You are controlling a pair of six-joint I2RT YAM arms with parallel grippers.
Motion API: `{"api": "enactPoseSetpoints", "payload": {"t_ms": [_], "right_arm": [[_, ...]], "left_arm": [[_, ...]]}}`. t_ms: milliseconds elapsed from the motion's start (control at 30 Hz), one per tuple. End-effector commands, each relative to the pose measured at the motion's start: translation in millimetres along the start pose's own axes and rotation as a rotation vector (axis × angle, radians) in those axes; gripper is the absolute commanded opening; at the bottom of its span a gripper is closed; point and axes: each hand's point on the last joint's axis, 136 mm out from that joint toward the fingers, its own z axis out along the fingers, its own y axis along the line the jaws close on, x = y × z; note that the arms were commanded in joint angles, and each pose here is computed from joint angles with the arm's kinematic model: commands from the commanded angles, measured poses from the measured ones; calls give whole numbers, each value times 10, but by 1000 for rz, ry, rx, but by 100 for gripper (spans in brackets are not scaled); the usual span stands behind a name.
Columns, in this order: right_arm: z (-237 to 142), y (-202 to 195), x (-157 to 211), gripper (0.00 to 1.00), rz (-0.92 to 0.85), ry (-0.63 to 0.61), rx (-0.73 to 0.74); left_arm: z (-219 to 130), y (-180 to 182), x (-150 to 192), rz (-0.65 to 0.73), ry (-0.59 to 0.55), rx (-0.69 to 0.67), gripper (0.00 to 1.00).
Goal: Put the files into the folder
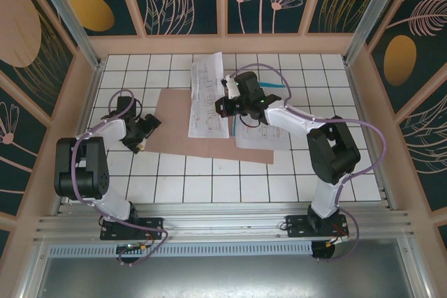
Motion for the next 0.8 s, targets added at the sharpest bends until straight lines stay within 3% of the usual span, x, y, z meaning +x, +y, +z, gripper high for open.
{"api": "enactPoseSetpoints", "payload": {"t_ms": [0,500,767], "right_arm": [[114,54,121,0,13,24,-56],[219,-60,345,0,188,44,-197],[451,-85,300,0,310,3,-260]], "left_arm": [[-17,73,-31,23,-2,-32,99],[98,123,98,34,54,-10,99],[148,150,193,25,92,3,99]]}}
